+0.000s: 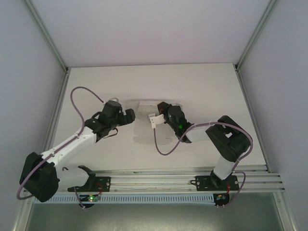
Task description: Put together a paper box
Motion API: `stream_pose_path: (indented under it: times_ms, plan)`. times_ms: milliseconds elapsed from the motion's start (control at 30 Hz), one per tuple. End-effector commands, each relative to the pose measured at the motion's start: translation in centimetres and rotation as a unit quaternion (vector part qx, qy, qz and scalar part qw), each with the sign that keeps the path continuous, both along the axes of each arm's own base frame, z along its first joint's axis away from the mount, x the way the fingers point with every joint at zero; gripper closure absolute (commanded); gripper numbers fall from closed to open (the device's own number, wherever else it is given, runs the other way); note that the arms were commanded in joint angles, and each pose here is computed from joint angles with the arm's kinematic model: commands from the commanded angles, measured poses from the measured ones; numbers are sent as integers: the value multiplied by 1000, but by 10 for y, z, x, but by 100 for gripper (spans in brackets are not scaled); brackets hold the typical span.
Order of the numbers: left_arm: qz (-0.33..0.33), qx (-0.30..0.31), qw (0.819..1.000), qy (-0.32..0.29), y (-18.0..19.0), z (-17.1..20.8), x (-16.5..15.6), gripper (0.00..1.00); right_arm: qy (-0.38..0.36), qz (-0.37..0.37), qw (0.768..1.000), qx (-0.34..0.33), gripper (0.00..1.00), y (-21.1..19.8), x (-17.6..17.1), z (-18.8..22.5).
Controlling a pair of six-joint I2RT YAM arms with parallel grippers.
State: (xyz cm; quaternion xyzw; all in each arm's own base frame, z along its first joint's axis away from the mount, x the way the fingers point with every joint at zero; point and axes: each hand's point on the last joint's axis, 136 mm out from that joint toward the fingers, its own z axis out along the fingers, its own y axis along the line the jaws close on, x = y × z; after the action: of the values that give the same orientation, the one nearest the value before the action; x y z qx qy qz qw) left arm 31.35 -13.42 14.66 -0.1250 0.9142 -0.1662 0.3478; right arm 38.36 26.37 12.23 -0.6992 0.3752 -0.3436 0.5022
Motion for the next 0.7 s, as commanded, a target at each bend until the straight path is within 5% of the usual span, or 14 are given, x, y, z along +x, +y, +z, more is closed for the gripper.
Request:
stream_pose_path:
  times_ms: [0,233,433,667]
  plan:
    - [84,55,995,11,56,2,2,0,-9,3,1000,-12,100,1,-3,0]
    - [136,28,990,28,97,-10,52,0,28,17,999,-17,100,6,-6,-19]
    - [44,20,997,55,66,-40,101,0,43,18,999,-7,100,6,-7,-19]
    - [-27,-5,997,72,38,-62,118,0,65,7,998,-1,100,0,-3,-25]
